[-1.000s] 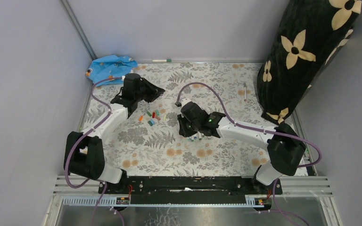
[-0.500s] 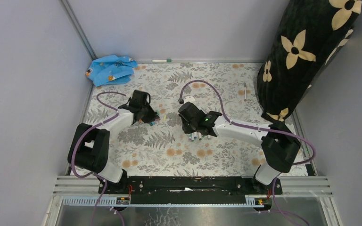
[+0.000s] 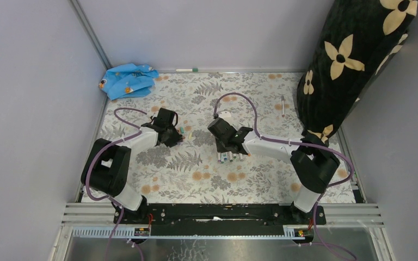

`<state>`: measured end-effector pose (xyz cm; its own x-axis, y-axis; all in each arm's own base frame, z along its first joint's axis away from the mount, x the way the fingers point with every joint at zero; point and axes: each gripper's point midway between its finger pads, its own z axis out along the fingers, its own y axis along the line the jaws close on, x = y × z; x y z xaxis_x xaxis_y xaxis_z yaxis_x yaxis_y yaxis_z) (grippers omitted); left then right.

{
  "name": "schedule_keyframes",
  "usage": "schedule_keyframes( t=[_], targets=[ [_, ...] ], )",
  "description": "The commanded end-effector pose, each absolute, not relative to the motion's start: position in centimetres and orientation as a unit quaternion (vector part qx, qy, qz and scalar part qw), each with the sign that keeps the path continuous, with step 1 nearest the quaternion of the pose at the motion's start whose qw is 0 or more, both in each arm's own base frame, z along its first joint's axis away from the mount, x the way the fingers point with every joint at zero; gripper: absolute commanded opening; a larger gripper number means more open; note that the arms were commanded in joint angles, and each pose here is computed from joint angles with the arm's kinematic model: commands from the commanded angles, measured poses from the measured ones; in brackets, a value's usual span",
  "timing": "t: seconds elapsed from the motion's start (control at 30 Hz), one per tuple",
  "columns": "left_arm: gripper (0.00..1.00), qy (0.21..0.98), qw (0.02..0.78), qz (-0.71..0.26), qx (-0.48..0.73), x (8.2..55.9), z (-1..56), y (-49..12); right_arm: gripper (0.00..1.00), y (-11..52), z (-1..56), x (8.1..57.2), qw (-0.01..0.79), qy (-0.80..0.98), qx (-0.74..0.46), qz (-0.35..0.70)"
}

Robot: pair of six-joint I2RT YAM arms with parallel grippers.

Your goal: Open the pen caps

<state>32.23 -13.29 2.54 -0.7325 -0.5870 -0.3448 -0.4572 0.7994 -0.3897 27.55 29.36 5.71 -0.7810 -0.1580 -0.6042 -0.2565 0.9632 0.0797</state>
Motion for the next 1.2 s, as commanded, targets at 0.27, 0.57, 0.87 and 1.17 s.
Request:
schedule_keyframes(
  t=[0.27, 0.57, 0.87, 1.17],
  targets=[
    [0.52, 0.907, 0.271, -0.144, -0.289, 33.5, 4.0, -13.0, 0.12, 27.4, 4.1, 29.0, 0.32, 0.943, -0.077, 0.039],
    [0.54, 0.895, 0.296, -0.167, -0.291, 34.0, 6.7, -13.3, 0.3, 27.2, 3.2, 28.8, 0.312, 0.946, -0.078, 0.034],
    [0.54, 0.889, 0.308, -0.18, -0.287, 34.1, 8.0, -13.6, 0.4, 27.3, 4.3, 29.2, 0.323, 0.943, -0.077, 0.035],
    [0.54, 0.876, 0.332, -0.21, -0.28, 34.6, 10.9, -14.2, 0.42, 25.3, 12.4, 33.2, 0.404, 0.913, -0.048, 0.02]
  ],
)
